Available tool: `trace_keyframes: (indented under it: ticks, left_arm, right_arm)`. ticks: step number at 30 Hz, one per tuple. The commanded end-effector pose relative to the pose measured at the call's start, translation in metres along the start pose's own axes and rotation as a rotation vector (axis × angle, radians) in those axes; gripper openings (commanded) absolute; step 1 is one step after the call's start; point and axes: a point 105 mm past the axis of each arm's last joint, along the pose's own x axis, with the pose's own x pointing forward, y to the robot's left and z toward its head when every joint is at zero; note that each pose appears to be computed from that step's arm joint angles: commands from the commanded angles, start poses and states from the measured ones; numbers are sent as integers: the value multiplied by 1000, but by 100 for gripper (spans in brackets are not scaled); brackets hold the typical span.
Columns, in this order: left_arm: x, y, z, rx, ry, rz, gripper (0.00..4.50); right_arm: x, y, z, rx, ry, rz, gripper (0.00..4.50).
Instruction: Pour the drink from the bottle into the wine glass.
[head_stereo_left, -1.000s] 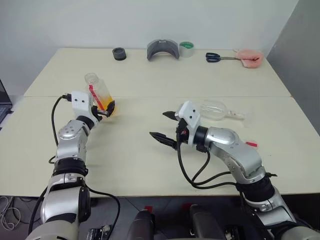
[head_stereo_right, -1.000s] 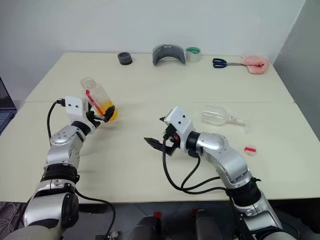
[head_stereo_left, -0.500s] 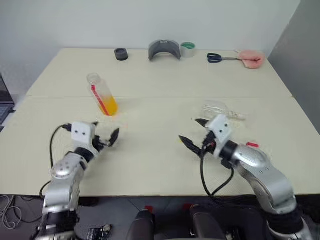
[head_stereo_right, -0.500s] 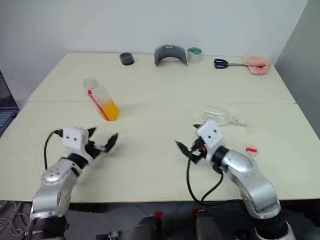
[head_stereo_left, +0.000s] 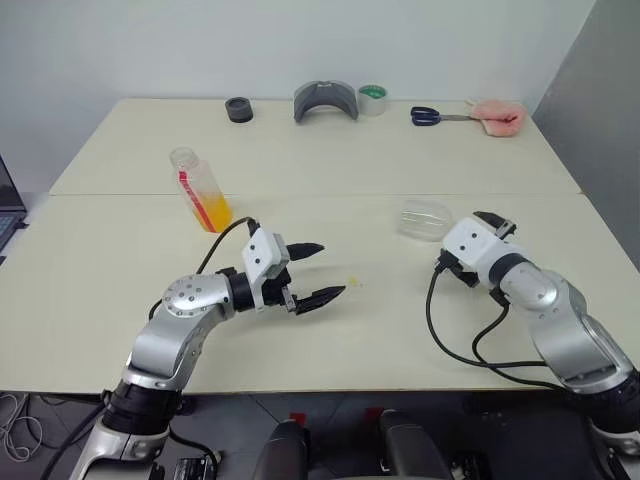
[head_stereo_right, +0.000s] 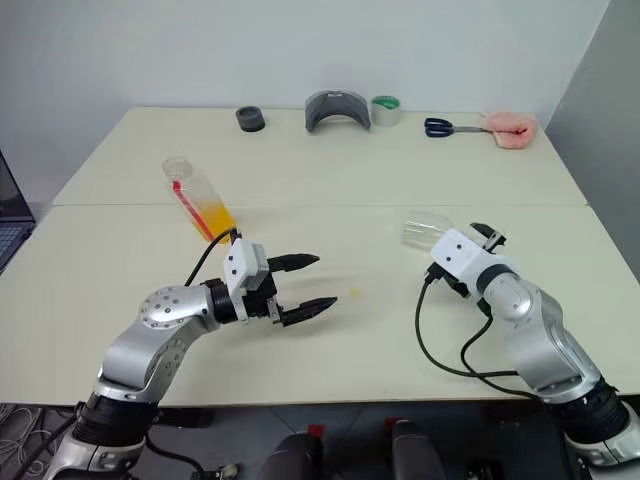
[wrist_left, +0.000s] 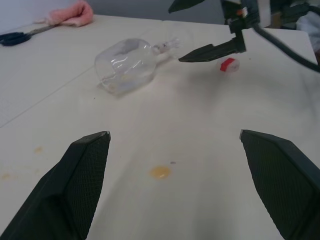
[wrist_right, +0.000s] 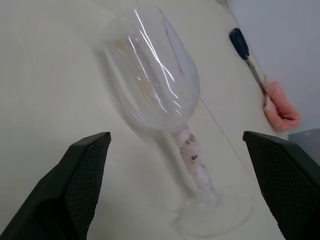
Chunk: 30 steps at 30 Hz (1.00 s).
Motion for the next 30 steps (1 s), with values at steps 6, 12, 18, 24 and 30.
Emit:
trace_keyframes:
  ticks: [6, 12, 18, 24, 30]
  left_arm:
    - [11, 6, 1, 51, -36, -38, 447]
    - [17, 6, 1, 50, -59, -33, 447]
    - [21, 7, 5, 31, -76, -26, 447]
    - [25, 8, 10, 17, -92, -15, 447]
    - [27, 8, 12, 10, -96, -2, 450]
  right_arm:
    - [20, 2, -1, -229, 70, -47, 450]
    - [34, -7, -7, -347, 129, -118, 450]
    - [46, -3, -12, -420, 146, -118, 450]
    - [56, 2, -24, -417, 176, -99, 450]
    - [62, 7, -29, -408, 185, -74, 359]
